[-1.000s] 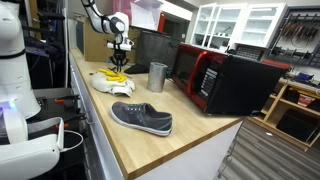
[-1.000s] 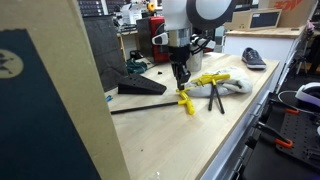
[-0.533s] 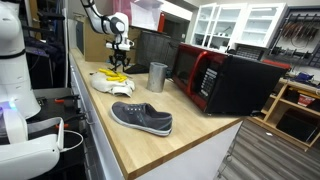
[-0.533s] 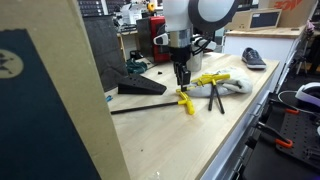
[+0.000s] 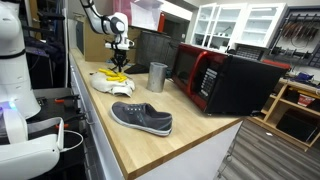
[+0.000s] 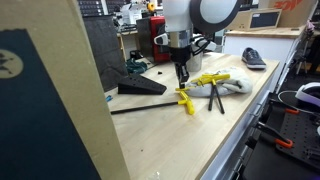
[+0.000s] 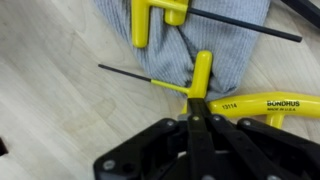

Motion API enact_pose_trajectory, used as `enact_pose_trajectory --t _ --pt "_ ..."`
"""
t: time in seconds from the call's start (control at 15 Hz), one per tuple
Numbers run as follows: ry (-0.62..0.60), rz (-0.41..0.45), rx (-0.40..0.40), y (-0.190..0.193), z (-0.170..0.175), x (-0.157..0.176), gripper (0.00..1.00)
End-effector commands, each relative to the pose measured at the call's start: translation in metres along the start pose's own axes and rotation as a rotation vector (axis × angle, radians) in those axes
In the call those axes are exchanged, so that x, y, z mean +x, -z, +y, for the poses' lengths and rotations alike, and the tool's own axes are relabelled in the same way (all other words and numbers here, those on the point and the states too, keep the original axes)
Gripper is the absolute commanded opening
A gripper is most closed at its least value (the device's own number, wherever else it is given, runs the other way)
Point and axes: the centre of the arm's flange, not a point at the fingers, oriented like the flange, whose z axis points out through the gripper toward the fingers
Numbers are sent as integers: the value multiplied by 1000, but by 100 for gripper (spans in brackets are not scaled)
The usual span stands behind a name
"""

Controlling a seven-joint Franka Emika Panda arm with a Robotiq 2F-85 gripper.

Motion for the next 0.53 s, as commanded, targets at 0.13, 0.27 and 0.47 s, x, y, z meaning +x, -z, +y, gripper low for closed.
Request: enact_pose_trajectory --t 0.13,0.27,0.47 --pt "-54 1 -24 3 -3 -5 26" --pt "-97 -4 -11 -1 0 -2 34" --pt "-199 9 16 -3 8 -4 58"
